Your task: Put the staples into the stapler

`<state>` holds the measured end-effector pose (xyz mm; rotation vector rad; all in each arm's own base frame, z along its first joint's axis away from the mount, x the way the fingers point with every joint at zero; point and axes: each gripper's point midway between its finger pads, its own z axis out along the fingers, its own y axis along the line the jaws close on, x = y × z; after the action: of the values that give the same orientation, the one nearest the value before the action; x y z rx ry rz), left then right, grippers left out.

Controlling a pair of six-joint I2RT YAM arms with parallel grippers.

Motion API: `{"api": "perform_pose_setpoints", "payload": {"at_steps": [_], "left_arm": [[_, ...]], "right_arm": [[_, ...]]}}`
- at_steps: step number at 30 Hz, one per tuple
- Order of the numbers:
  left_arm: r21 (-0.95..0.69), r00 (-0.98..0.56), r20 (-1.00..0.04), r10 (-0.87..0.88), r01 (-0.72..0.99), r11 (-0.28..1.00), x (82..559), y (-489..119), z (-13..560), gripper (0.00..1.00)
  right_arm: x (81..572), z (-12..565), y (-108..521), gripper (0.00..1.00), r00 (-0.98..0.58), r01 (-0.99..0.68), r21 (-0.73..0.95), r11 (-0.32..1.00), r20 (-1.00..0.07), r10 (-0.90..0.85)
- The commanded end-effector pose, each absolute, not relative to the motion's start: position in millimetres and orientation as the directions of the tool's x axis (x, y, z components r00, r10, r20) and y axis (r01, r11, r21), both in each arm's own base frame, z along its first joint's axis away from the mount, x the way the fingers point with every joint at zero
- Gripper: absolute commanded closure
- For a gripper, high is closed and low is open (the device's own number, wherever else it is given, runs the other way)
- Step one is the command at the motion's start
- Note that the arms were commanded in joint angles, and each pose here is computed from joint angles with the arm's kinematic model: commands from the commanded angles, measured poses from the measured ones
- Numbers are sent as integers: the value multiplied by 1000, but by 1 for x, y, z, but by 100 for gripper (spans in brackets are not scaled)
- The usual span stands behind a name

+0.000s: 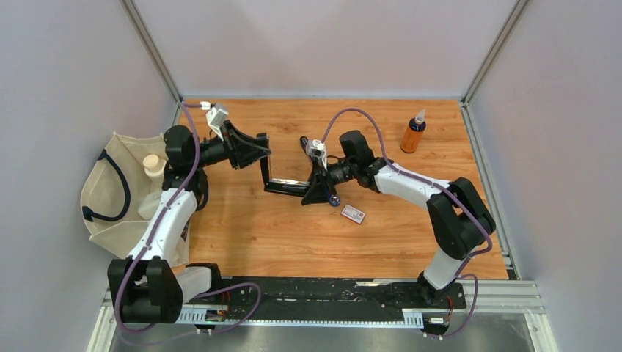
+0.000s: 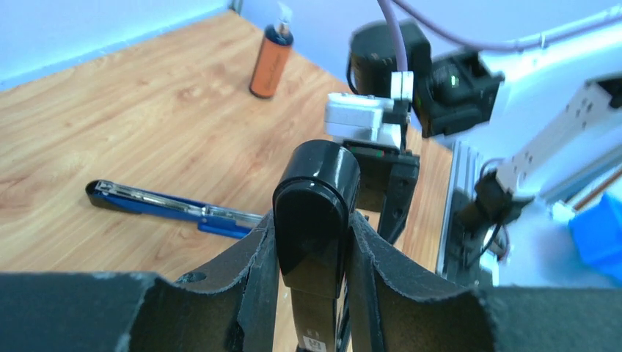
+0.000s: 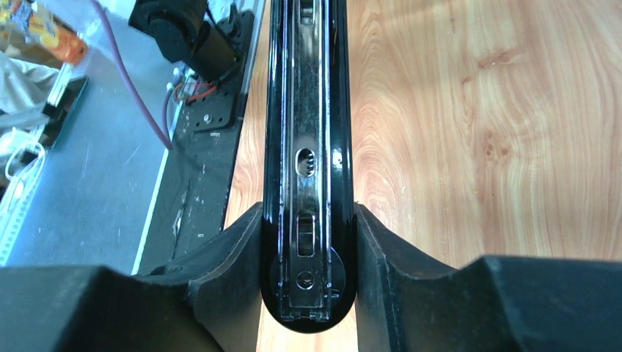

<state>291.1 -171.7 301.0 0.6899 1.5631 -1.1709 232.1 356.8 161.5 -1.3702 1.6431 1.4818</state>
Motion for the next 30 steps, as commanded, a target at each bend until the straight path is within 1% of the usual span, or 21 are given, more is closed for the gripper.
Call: {"api": "perform_pose_setpoints", "payload": {"at_steps": [1, 3, 6, 9, 12, 16, 21, 25, 26, 27, 30], "left_arm": [[-201, 4, -929, -370, 833, 515, 316, -133, 379, 100], [-230, 49, -890, -453, 810, 540, 320, -116, 389, 100], [-281, 74, -840, -538, 788, 548, 326, -98, 393, 100], [-369, 46, -790, -612, 760, 534, 338, -86, 384, 100], [-422, 43, -745, -666, 744, 519, 344, -77, 380, 100], [-466, 38, -710, -704, 724, 508, 349, -67, 382, 100], [-461, 70, -684, -726, 730, 504, 348, -60, 402, 100], [-470, 90, -662, -744, 724, 506, 350, -55, 407, 100], [-476, 96, -653, -751, 719, 507, 350, -53, 408, 100], [-480, 102, -648, -754, 715, 509, 351, -51, 408, 100], [-494, 128, -619, -775, 704, 511, 350, -41, 415, 100]], "right_arm": [[231, 199, 357, 100, -365, -914, 392, -105, -907, -208], [234, 208, 356, 100, -383, -914, 399, -73, -908, -167], [241, 218, 355, 100, -377, -925, 381, -13, -919, -113], [248, 228, 354, 100, -385, -923, 383, 45, -921, -52], [253, 238, 353, 100, -395, -915, 394, 81, -919, 7], [252, 240, 349, 100, -408, -905, 410, 117, -912, 43], [255, 233, 347, 100, -422, -891, 426, 157, -904, 65], [248, 234, 355, 99, -437, -887, 441, 139, -898, 57], [243, 234, 359, 96, -439, -889, 441, 127, -897, 47], [240, 234, 362, 87, -433, -893, 434, 115, -901, 37], [233, 238, 366, 74, -406, -909, 405, 94, -914, 15]]}}
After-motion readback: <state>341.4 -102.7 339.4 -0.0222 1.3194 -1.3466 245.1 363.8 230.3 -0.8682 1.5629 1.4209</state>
